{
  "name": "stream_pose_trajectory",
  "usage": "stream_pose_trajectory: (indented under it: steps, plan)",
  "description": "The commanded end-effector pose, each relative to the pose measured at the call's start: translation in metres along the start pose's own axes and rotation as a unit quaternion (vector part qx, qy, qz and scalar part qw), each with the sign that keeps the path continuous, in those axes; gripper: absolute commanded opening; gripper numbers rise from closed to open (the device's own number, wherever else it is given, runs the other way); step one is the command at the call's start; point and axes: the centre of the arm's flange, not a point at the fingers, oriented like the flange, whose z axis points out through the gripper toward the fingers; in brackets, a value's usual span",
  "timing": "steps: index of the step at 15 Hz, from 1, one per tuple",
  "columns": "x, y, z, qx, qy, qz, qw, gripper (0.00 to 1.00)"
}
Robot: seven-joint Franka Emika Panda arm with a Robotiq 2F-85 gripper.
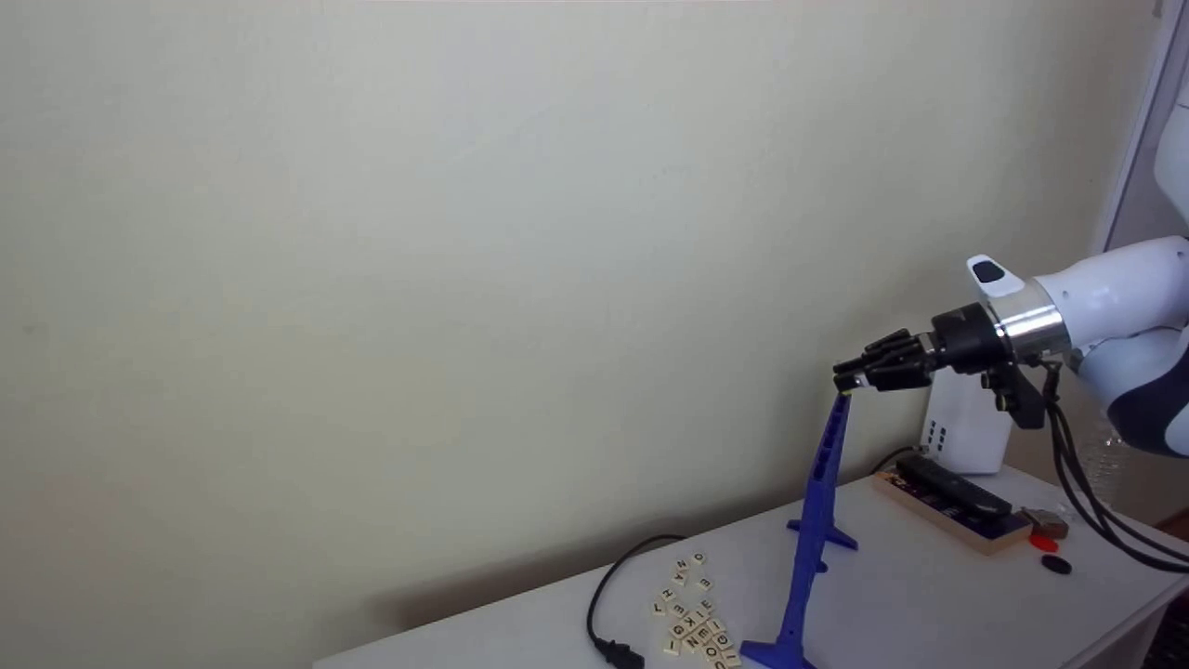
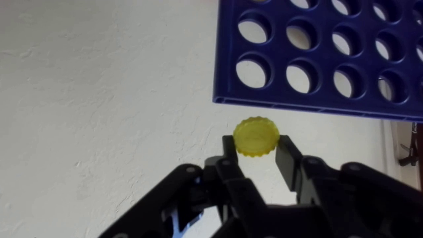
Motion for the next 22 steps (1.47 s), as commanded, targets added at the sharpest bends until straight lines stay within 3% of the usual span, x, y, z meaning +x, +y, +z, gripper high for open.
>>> stream_pose_trajectory:
  steps: [1, 22]
  plan:
    - [-0.0045, 0.0059, 0.0039, 0.002, 0.024, -0.004, 0.9997, 0.11]
    - [-0.0075, 0.0067, 0.0013, 0.003, 0.033, 0.001, 0.9995, 0.11]
